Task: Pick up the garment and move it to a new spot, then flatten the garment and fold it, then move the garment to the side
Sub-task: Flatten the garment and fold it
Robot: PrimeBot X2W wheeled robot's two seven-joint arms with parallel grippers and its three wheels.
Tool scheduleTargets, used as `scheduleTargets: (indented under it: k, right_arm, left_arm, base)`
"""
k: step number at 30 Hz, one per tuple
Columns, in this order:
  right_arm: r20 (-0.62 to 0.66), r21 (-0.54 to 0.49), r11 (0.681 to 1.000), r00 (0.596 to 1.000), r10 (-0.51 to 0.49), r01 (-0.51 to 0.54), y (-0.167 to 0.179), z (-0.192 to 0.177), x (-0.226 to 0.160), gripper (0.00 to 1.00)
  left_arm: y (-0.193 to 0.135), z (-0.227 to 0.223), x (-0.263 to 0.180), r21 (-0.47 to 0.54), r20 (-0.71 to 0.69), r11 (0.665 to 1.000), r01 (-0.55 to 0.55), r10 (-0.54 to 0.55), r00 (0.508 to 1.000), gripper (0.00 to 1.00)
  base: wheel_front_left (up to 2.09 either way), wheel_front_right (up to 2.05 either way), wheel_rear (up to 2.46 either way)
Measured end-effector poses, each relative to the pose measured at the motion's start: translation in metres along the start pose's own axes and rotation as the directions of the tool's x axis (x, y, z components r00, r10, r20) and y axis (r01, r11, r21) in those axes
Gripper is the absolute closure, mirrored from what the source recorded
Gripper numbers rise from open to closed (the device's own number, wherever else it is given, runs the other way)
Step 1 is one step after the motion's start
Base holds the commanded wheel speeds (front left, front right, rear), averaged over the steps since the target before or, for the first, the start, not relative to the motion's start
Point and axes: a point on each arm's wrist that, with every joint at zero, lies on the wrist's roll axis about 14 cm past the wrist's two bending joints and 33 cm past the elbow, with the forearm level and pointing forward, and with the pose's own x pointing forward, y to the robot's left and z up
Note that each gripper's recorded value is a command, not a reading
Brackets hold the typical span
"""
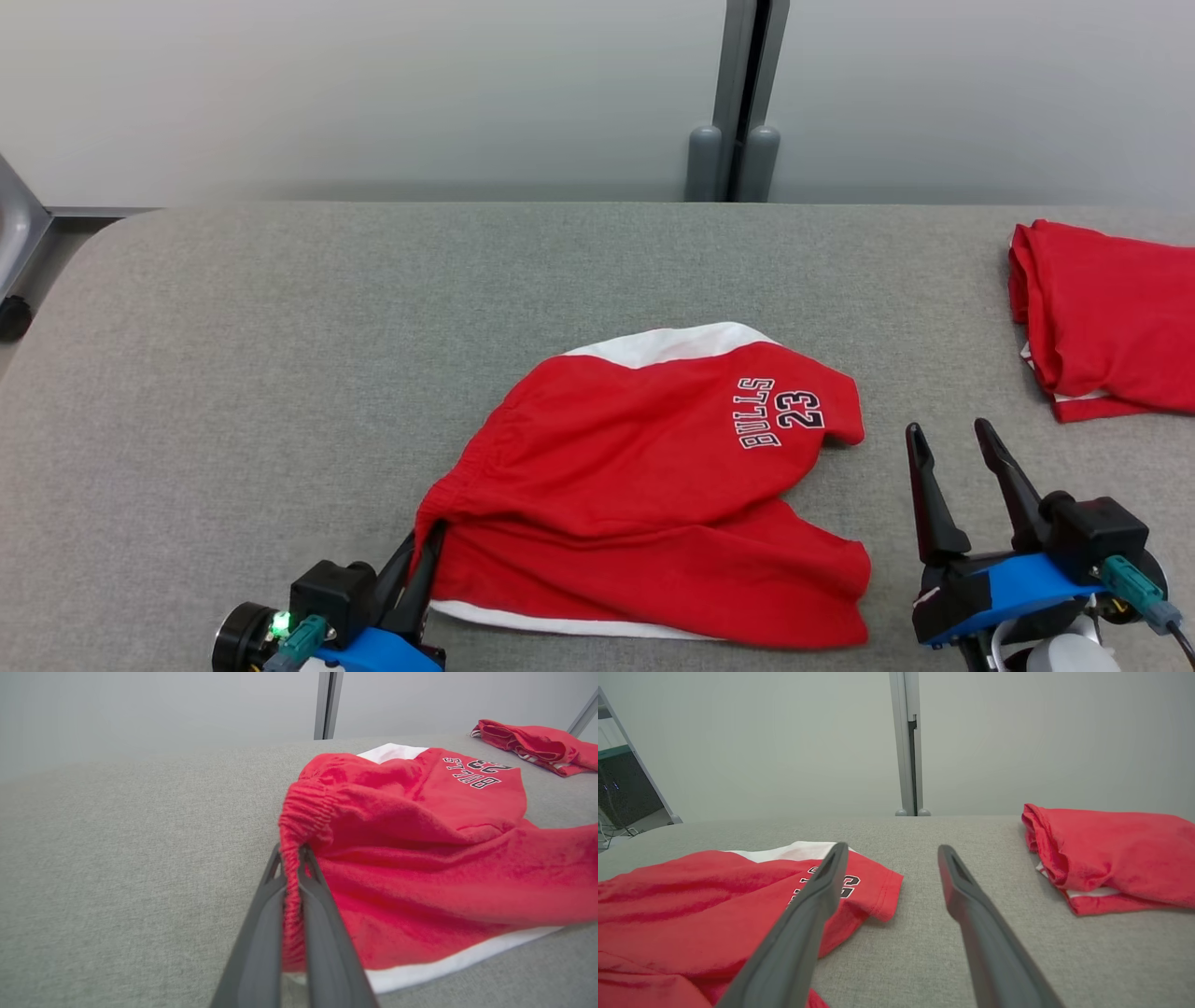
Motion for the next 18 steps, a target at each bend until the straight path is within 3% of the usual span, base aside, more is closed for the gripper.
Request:
scheduleTargets:
  k: [18]
  right_arm:
    - [-0.054,-0.018,0.991,0.990,-0.134,0.133,-0.047,-0.016,-0.012,0.00]
  left_arm:
    - [0.018,-0.005,0.051,-0.022,-0.028,0.999,-0.026,0.025,0.999,1.00]
  base:
    - [0.00,0.00,0.00]
